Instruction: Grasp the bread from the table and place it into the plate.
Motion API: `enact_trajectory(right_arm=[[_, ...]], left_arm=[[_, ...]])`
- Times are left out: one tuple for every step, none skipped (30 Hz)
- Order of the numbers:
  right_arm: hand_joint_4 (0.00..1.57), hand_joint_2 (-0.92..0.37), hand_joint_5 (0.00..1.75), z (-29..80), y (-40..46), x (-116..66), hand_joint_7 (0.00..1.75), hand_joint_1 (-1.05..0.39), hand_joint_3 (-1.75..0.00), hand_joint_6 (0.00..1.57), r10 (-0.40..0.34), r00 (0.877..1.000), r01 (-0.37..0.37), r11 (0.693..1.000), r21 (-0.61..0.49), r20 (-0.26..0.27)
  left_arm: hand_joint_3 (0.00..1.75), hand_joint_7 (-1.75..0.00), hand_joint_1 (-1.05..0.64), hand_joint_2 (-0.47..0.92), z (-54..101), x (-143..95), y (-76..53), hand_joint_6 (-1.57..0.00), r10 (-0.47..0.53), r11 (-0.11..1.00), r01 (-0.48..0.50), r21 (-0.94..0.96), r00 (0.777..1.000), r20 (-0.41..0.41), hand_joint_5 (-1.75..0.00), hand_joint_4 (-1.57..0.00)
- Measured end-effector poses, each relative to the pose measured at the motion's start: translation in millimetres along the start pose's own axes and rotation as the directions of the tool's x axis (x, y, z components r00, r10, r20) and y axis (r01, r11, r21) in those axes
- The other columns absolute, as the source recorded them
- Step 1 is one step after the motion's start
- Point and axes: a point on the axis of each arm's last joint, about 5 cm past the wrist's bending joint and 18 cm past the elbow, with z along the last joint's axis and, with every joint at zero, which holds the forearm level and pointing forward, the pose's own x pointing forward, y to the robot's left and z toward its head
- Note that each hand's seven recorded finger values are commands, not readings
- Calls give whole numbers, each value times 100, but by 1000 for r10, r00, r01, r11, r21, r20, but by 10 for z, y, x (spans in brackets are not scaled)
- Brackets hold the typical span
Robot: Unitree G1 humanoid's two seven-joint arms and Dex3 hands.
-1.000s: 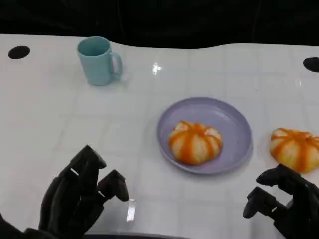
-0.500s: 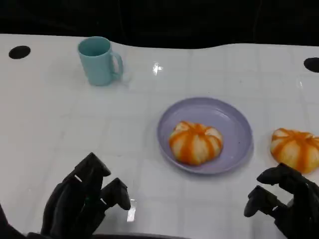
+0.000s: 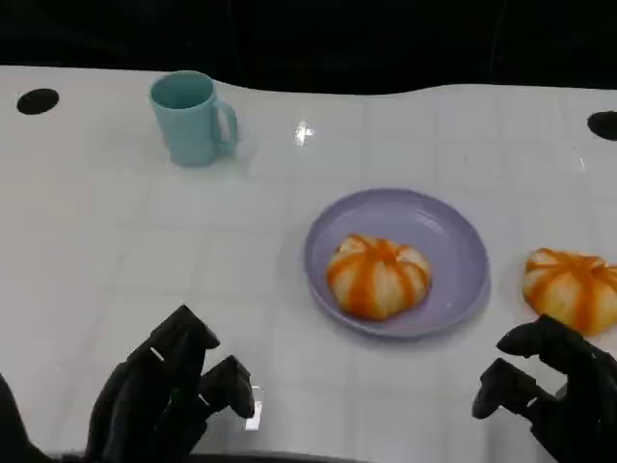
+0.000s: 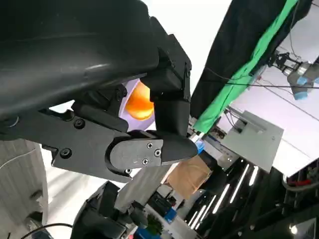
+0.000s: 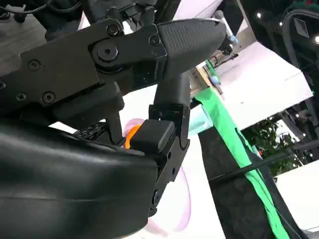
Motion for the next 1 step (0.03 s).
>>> enact_trajectory(right_arm=[[74,-92,149,1,-3,1,92,-52,-23,84,1,1000,-1,1000,-2,2]], left_arm=[[43,-175,-53,92,-4,2,4,-59,1,1000,-1,-1,1000,-1,-175,-82]])
